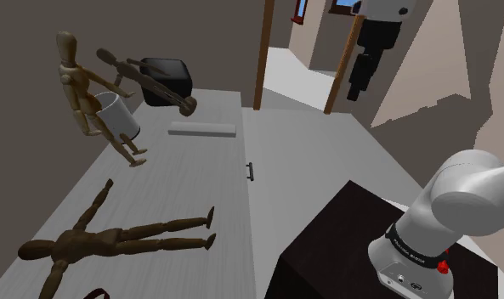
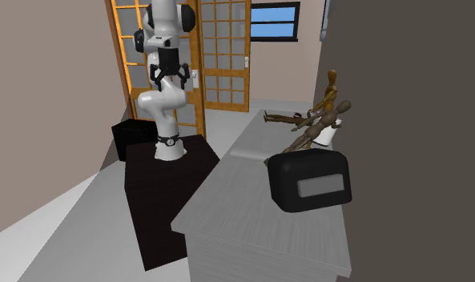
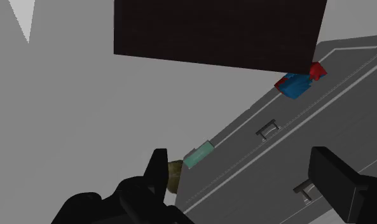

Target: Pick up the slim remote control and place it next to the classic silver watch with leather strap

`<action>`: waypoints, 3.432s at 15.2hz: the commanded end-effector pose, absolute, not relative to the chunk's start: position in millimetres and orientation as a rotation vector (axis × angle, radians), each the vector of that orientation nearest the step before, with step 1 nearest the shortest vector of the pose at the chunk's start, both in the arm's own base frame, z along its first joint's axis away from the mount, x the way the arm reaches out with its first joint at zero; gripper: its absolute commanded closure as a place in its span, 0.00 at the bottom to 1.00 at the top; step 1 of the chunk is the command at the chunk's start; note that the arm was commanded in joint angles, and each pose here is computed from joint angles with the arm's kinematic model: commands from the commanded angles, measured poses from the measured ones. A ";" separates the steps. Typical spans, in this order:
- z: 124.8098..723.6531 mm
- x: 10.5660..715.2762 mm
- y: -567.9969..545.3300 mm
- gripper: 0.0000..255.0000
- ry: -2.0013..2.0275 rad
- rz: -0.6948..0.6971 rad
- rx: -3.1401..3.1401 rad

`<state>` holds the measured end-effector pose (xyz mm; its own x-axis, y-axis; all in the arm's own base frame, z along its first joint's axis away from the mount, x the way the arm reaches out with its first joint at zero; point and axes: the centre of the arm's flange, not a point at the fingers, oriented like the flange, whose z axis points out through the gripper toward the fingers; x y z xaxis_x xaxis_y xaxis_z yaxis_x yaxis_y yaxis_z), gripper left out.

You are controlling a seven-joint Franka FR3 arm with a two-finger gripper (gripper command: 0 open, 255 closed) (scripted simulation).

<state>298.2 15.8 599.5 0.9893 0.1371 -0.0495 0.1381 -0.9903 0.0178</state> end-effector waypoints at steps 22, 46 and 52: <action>504.2 521.2 137.7 0.00 0.735 -0.037 3.058; 409.5 635.0 250.2 0.00 1.052 -0.012 2.980; 409.5 635.0 250.2 1.00 1.052 -0.012 2.980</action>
<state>634.9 250.5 410.1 0.7781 0.6282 -0.0003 0.6280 -0.7779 -0.0200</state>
